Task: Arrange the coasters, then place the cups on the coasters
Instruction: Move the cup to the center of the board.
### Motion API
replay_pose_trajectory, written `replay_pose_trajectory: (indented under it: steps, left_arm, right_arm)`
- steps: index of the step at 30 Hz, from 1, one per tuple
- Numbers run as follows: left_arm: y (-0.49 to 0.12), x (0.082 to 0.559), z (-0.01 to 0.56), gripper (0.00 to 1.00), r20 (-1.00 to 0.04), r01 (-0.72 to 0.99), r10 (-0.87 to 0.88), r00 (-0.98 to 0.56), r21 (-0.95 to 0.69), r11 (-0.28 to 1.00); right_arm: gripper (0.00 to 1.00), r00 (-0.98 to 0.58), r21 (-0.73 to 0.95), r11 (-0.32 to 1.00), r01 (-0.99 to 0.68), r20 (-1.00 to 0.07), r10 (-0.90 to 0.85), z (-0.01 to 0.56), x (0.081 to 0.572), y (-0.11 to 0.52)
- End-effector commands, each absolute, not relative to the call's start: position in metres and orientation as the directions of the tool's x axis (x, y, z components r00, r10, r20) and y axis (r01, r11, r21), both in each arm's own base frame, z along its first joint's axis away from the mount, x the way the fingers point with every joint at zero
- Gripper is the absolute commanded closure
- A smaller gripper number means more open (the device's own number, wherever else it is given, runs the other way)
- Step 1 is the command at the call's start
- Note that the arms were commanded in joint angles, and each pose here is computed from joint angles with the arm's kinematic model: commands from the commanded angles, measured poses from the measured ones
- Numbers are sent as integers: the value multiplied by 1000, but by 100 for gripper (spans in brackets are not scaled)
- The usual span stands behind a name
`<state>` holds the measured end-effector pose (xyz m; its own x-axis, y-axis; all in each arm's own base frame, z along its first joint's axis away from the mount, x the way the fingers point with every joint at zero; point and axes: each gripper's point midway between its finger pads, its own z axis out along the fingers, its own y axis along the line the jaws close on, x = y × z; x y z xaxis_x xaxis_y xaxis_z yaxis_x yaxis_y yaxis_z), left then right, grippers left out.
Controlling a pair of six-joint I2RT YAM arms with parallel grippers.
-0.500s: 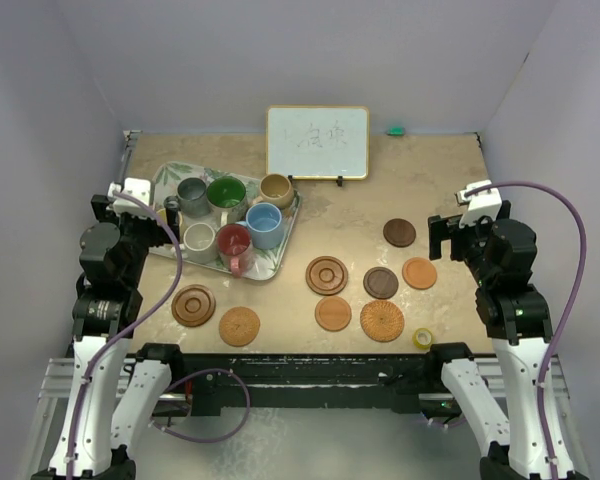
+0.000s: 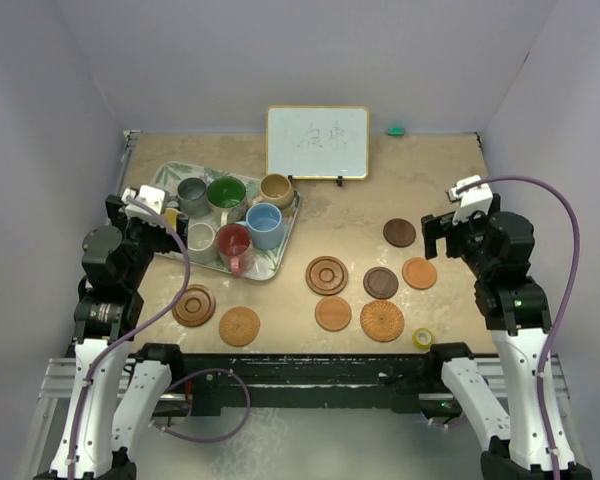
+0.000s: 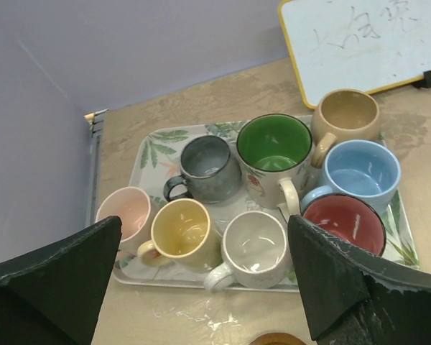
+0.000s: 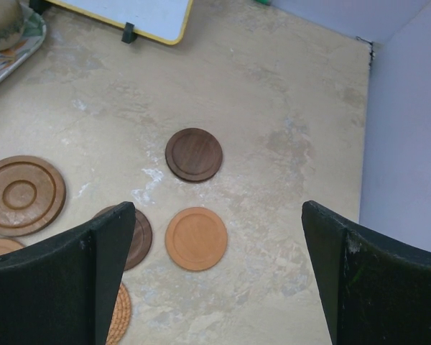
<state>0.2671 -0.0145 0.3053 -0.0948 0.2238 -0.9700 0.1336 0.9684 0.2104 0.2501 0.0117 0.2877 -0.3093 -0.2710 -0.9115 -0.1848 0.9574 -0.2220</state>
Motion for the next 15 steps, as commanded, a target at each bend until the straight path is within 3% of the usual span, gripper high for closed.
replay_pose_trajectory:
  steps: [1,15]
  left_arm:
    - [-34,268,303,6,-961,257,267,-73,240,936]
    - [-52,252,231,2,-836,540,517,-183,354,764]
  right_arm:
    - [0,-265,-224,930,-290,-915,-303,296,257,29]
    - [0,-345,-214,910,-354,-875,-340,245,260,33]
